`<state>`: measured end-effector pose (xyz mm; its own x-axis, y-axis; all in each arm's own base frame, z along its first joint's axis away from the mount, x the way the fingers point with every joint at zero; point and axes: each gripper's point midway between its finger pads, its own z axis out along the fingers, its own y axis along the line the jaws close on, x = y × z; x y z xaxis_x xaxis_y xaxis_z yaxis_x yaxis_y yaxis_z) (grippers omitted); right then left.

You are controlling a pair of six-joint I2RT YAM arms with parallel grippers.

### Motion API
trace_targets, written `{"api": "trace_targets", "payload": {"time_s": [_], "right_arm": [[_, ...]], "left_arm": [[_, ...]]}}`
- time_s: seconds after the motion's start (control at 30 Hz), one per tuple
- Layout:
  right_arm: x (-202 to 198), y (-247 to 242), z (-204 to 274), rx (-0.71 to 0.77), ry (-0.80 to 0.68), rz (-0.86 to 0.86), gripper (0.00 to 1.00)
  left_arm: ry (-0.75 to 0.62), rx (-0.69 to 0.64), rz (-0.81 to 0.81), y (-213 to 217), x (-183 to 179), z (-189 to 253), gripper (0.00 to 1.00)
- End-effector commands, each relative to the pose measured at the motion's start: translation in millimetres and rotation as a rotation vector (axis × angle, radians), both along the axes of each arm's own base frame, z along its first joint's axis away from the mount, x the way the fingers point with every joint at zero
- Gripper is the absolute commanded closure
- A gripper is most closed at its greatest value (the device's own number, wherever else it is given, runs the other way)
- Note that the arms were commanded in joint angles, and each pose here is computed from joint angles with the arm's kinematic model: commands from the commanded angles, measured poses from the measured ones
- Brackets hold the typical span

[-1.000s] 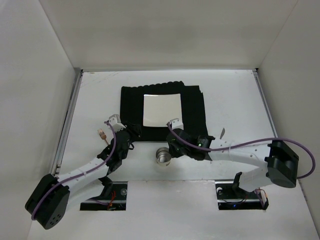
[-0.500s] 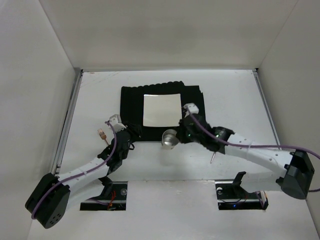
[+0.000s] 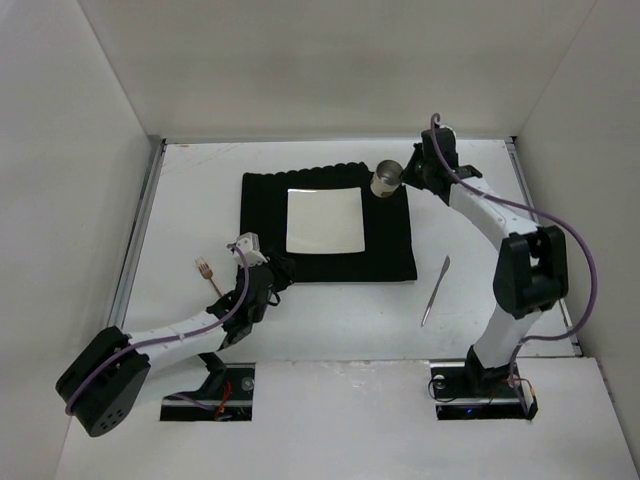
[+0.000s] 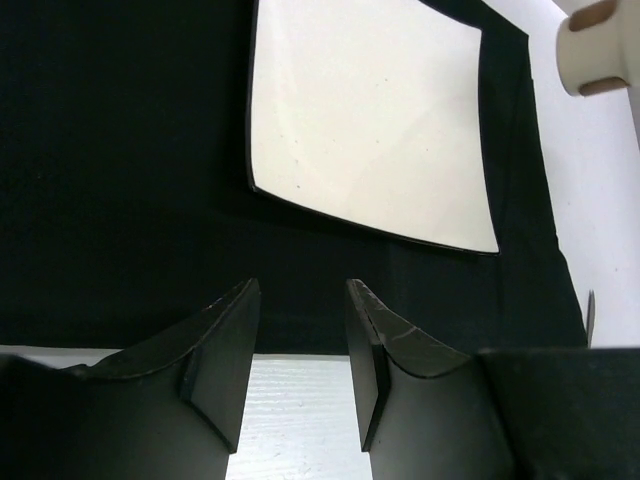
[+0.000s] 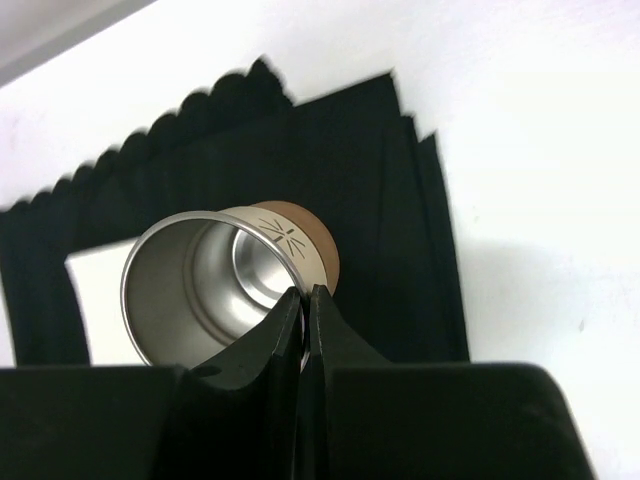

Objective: Set the dinner table for one person

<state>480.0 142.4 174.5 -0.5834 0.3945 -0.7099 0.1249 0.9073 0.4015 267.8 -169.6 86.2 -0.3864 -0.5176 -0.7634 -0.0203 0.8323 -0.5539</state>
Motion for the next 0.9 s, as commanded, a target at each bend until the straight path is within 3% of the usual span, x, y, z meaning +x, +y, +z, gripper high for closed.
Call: {"api": "trace_targets", "payload": {"time_s": [0.0, 0.27, 0.87], "right_arm": [[33.7, -6.8, 25.4, 0.030, -0.063, -0.012, 0.89], [69.1, -14.7, -0.2, 0.019, -0.007, -0.028, 0.89], [86.3, -14.0, -41.2, -0.019, 0.072, -0.035, 0.86]], "left_arm": [[-0.083, -0.033, 0.014, -8.7, 14.4, 28.4, 0.62], [-0.063, -0.015, 0.018, -8.6, 18.4, 19.1, 0.62], [-0.027, -0.032, 0.048, 1.2, 24.1, 8.1, 0.62]]}}
